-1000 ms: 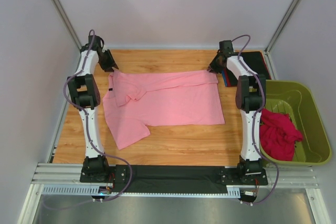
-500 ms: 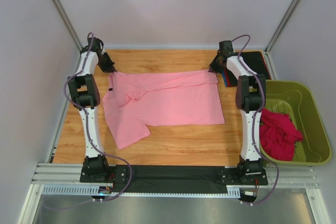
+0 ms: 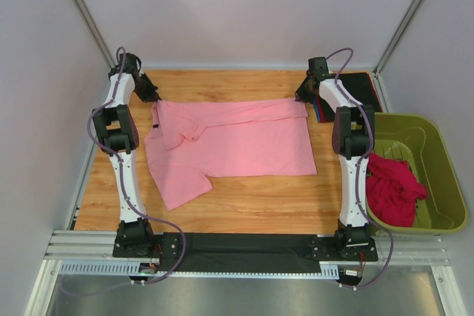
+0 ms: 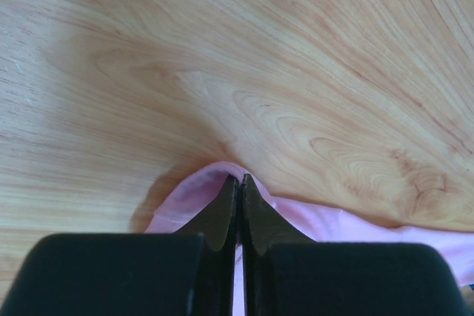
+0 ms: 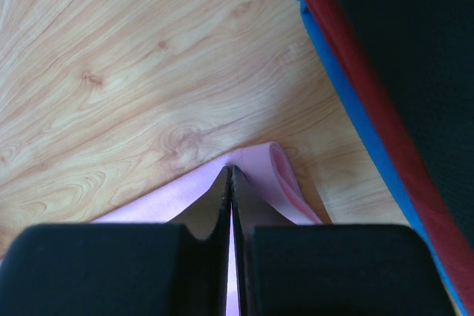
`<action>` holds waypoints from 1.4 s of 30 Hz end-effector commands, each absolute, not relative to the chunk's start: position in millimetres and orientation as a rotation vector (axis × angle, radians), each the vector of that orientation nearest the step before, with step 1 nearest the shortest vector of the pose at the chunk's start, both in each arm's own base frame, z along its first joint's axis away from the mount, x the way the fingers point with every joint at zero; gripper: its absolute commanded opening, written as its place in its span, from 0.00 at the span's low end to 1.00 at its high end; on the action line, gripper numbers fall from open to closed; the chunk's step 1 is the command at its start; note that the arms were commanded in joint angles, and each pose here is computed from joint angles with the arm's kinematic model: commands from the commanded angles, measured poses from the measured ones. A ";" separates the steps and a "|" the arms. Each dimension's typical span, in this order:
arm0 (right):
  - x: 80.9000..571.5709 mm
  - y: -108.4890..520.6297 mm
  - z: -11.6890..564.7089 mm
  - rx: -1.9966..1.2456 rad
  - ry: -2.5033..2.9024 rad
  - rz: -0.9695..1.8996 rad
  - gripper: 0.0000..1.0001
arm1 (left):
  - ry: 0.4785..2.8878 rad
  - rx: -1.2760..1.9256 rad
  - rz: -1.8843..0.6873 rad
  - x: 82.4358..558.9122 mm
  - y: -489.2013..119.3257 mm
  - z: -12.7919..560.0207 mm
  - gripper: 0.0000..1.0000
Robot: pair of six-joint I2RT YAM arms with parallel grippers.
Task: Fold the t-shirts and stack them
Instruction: Fold the tshirt
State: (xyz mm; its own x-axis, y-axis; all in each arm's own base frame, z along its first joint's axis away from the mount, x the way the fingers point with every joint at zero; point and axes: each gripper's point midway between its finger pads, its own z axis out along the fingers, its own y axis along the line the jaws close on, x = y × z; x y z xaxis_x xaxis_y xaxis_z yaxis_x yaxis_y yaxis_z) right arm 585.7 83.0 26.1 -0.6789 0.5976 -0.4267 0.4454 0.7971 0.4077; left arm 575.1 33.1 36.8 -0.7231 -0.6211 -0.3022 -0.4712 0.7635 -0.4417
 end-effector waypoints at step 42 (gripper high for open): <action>506.7 148.3 154.6 0.637 2.475 0.487 0.36 | 2.654 -0.303 -0.501 439.3 -57.3 144.5 0.35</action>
State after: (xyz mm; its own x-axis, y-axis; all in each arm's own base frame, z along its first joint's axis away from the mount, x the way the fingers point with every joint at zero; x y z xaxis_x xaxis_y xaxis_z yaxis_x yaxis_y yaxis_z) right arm 546.9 112.3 124.3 -0.6968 0.5827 -0.4183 0.3841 0.7956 0.4685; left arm 456.7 18.4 142.6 -0.7828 -0.4970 -0.3744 -0.4017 0.8632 -0.3059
